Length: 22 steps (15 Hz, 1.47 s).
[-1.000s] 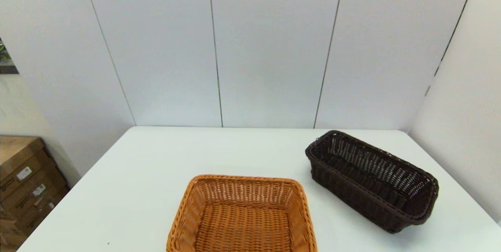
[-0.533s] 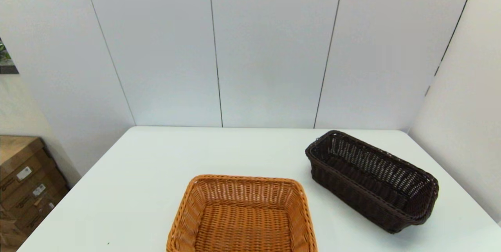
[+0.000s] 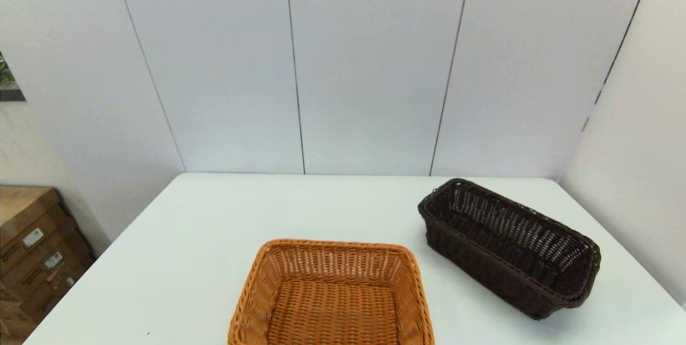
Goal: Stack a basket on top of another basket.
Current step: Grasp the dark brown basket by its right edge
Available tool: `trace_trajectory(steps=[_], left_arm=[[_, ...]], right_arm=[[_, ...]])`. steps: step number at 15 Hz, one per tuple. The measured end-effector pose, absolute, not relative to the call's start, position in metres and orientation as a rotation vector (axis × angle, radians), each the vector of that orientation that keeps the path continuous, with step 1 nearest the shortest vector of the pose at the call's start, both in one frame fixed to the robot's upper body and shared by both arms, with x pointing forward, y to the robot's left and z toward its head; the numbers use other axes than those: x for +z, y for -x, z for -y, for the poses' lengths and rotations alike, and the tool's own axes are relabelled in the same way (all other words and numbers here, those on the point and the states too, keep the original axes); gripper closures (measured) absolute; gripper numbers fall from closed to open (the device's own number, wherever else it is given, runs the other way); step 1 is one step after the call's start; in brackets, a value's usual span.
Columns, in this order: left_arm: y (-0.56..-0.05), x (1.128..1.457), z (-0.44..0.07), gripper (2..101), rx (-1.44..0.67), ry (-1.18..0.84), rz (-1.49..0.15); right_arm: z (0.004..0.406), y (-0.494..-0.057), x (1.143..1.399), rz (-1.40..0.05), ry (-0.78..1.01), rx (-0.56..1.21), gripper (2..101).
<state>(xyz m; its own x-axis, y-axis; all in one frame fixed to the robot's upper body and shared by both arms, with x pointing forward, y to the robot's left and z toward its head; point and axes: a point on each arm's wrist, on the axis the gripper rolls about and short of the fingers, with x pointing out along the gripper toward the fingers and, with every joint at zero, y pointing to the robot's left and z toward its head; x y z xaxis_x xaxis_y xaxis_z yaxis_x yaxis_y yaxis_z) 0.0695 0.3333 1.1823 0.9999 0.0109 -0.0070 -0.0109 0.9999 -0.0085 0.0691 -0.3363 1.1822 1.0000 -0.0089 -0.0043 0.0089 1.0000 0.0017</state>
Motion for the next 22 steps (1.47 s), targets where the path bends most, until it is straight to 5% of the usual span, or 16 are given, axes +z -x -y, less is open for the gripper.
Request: trace_trajectory(steps=[22], left_arm=[[-0.0692,1.1822,-0.3333,5.4,0.011,0.009,-0.003]], right_arm=[[0.3364,-0.0691,1.1823,-0.004,-0.002,-0.009,5.0]])
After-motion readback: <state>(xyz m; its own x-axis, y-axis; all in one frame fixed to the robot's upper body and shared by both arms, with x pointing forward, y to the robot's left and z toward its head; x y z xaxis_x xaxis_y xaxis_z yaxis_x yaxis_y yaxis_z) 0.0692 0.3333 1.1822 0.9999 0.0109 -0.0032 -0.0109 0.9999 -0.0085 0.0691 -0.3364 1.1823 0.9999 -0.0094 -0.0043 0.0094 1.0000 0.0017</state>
